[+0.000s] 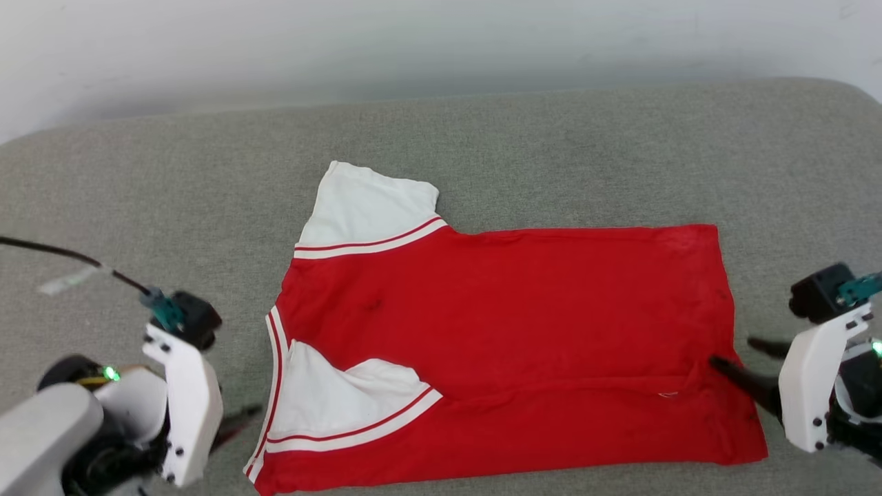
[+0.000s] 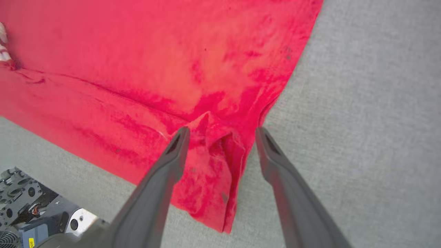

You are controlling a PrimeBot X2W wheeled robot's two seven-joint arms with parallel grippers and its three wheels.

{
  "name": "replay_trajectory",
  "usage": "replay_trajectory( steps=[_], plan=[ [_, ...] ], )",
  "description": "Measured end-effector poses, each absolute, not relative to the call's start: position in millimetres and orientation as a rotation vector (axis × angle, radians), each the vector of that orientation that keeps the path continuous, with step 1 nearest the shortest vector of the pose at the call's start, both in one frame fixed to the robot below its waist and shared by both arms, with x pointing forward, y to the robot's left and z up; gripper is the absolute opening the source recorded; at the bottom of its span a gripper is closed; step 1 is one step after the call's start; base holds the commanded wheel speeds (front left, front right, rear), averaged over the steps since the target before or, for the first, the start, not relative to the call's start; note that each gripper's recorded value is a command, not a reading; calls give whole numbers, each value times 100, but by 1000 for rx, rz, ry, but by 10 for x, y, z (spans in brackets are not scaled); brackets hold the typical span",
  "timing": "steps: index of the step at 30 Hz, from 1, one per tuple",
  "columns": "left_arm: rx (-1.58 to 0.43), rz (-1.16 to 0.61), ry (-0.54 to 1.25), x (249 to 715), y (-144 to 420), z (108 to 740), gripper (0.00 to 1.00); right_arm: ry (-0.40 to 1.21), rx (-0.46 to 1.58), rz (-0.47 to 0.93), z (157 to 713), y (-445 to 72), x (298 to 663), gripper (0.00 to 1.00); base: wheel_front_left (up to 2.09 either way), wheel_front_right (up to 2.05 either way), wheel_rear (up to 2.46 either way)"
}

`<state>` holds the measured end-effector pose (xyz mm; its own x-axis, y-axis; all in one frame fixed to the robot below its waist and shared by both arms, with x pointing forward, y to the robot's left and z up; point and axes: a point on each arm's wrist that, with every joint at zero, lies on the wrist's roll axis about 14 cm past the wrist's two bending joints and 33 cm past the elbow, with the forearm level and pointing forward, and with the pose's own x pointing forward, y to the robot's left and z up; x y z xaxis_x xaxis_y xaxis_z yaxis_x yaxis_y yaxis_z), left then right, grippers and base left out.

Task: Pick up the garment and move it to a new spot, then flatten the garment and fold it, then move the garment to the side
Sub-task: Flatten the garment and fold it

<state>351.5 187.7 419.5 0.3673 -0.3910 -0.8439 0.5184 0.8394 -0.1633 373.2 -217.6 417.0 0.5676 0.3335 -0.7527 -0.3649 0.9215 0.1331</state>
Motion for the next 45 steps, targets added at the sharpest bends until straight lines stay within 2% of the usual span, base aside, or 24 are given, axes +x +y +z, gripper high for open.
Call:
replay_trajectory(
  steps=[9,12,17,21,28,35,39,45],
  plan=[
    [222,-533,649,4377,1774,4964,100,269,17,332,5137,-2167,4362,100,0,0,0],
    [246,-509,543,4670,1735,5208,100,89,-4,304,5404,-2188,4455,100,0,0,0],
    [272,-498,469,5039,1644,5365,100,-112,-31,274,5589,-2135,4439,100,0,0,0],
    [250,-506,465,5288,1521,5348,100,-171,-25,222,5568,-2143,4401,100,0,0,0],
    [201,-522,593,5669,1367,5119,100,-182,-45,161,5422,-2124,4329,100,0,0,0],
    [211,-535,889,5857,1326,4669,100,-156,-52,136,5261,-2112,4377,100,0,0,0],
    [220,-528,948,6081,1292,4611,100,-122,-67,157,5112,-2058,4461,100,0,0,0],
    [253,-507,1083,6200,1284,4148,100,-99,-86,152,4976,-2095,4619,100,0,0,0]
  ],
)
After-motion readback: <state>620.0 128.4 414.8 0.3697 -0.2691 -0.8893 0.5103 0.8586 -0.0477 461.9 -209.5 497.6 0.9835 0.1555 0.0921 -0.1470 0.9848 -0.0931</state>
